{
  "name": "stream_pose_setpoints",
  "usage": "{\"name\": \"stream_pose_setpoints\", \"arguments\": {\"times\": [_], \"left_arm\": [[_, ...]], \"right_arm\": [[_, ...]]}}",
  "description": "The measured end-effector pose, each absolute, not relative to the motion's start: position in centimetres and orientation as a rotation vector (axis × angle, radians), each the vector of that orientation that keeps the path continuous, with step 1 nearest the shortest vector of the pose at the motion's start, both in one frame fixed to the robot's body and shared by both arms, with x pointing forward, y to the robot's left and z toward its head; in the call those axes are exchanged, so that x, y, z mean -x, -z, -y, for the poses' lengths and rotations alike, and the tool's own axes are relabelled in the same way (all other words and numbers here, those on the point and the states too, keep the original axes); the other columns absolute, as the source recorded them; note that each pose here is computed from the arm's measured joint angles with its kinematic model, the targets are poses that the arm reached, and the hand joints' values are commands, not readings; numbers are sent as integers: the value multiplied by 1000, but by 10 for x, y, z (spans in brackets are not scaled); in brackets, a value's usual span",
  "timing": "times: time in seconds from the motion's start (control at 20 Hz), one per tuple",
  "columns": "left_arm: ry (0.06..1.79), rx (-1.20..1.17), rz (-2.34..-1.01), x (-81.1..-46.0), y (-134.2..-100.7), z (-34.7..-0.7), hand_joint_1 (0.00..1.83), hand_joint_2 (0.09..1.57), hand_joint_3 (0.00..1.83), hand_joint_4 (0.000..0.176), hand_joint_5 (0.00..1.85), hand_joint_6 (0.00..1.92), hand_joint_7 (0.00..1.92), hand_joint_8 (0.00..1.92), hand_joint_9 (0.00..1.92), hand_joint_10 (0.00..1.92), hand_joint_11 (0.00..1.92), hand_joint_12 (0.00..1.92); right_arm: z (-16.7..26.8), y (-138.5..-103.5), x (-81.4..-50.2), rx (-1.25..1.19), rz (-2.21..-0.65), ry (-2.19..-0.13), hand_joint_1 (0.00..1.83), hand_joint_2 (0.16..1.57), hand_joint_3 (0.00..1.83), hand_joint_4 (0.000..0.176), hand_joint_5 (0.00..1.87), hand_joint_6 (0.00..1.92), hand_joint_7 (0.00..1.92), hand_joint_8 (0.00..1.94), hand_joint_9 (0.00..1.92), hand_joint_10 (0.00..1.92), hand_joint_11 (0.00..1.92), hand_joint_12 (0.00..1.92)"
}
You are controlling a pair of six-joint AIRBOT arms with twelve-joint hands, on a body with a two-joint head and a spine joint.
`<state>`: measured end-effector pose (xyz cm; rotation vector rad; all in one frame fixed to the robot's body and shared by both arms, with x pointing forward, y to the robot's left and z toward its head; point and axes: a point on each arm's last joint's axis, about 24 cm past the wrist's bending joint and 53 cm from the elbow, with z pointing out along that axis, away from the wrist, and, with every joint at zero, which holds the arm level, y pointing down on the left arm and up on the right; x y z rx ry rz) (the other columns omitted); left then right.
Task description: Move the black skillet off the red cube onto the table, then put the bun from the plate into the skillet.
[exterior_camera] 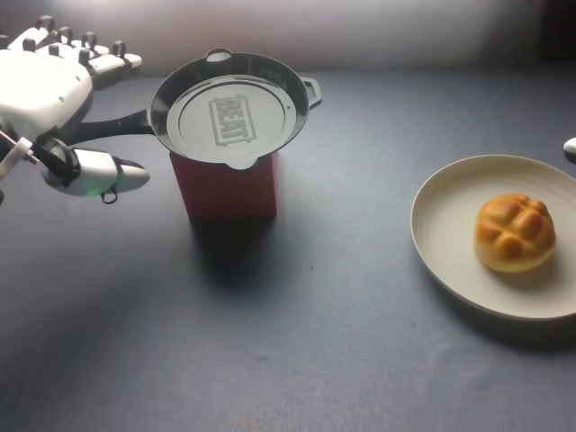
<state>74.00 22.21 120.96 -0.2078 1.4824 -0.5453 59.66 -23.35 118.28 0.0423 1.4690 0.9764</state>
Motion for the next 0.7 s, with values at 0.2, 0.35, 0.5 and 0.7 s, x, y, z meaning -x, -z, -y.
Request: {"name": "stream_pose_setpoints", "arguments": {"times": [0.2,0.35,0.5,0.7], "left_arm": [[513,245,-1495,-749,-1206,-236,660,930,0,91,327,2,291,1,279,2,0,714],[522,256,-1520,-753,-1198,-232,674,931,0,101,362,4,364,9,359,15,0,869],[534,271,-1540,-758,-1191,-228,716,939,1,100,428,6,464,9,452,15,0,1004],[538,273,-1544,-760,-1191,-227,849,976,0,0,830,12,844,10,775,29,281,1027]], "right_arm": [[233,-1181,-597,-41,-1473,-977,469,1299,3,63,337,0,305,1,288,0,279,108],[233,-1181,-597,-40,-1473,-975,456,1297,2,56,343,2,307,1,283,1,271,98],[232,-1178,-597,-40,-1480,-979,491,1300,1,44,353,3,324,4,297,3,283,94],[232,-1177,-598,-41,-1481,-979,480,1304,1,58,350,0,327,1,305,2,300,90]]}}
